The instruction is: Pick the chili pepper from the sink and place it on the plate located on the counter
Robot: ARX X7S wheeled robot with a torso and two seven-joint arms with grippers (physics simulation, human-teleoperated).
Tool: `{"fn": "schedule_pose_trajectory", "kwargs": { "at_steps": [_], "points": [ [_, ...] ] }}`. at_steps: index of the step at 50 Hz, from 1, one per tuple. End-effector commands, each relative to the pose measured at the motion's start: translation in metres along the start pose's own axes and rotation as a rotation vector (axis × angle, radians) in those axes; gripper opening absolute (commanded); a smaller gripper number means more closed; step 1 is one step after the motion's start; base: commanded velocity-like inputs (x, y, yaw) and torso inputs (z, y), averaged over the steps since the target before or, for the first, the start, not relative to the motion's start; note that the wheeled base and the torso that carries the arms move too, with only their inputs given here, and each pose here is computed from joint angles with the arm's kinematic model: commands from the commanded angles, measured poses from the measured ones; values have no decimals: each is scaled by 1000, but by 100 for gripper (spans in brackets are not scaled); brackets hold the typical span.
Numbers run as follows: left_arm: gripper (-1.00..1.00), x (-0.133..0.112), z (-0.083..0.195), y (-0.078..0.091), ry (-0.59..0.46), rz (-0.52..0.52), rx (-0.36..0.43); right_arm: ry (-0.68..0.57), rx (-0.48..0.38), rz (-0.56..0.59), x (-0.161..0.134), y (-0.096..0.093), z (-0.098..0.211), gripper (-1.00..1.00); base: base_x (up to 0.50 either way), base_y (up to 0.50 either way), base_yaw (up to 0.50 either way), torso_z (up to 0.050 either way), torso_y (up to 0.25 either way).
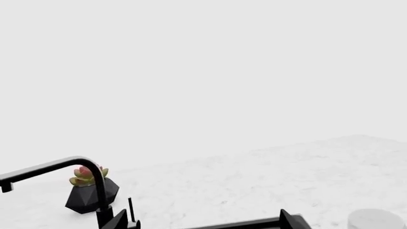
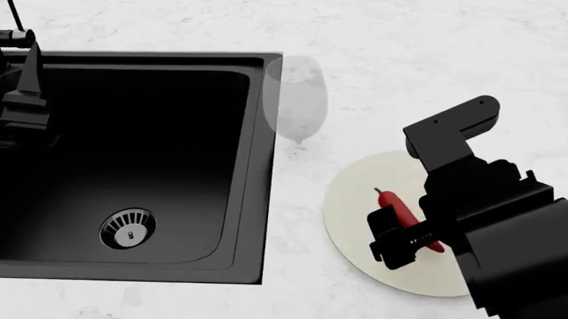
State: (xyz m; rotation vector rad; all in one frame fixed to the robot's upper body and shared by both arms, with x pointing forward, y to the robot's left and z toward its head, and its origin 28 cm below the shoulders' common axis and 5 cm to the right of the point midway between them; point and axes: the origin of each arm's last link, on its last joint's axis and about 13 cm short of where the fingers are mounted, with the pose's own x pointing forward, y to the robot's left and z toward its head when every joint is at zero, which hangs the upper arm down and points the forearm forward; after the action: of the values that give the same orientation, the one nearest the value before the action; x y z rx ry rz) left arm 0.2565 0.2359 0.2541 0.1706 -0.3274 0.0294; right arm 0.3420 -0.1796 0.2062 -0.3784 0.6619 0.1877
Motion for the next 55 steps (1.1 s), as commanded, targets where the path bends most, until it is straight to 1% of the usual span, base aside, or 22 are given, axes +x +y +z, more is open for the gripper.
{"fn": "schedule_pose_trajectory", "kwargs": {
  "at_steps": [1,8,15,20,24,30,31,36,38,46,47,55],
  "points": [
    [100,-2,0,0,-4,1,1,-7,-3,5,-4,0,0,100,0,0,0,0,0],
    [100,-3,0,1,-10,2,-1,-34,-1,5,-14,-1,2,100,0,0,0,0,0],
    [100,-3,4,-1,-17,-3,-2,-121,-7,-4,-51,-1,8,100,0,0,0,0,0],
    [100,-3,8,0,-21,-4,-2,-178,-17,-7,-70,0,9,100,0,0,0,0,0],
    [100,-4,4,0,-22,-5,-4,-238,-22,-22,-89,1,9,100,0,0,0,0,0],
    [100,-2,7,1,-21,-3,-4,-317,-9,-29,-112,1,5,100,0,0,0,0,0],
    [100,-2,6,1,-21,-2,-5,-344,0,-34,-118,1,2,100,0,0,0,0,0],
    [100,-1,5,2,-23,-2,-5,-399,12,-73,-135,3,-8,100,0,0,0,0,0],
    [100,-3,6,2,-26,-2,-6,-437,39,-99,-143,2,-13,100,0,0,0,0,0],
    [100,-7,4,0,-32,0,1,-534,79,-137,-168,7,-32,100,0,0,0,0,0],
    [100,-6,7,0,-32,0,0,-546,86,-138,-172,7,-35,100,0,0,0,0,0],
    [100,-6,8,0,-34,-4,0,-632,107,-175,-200,14,-60,100,0,0,0,0,0]
  ]
}}
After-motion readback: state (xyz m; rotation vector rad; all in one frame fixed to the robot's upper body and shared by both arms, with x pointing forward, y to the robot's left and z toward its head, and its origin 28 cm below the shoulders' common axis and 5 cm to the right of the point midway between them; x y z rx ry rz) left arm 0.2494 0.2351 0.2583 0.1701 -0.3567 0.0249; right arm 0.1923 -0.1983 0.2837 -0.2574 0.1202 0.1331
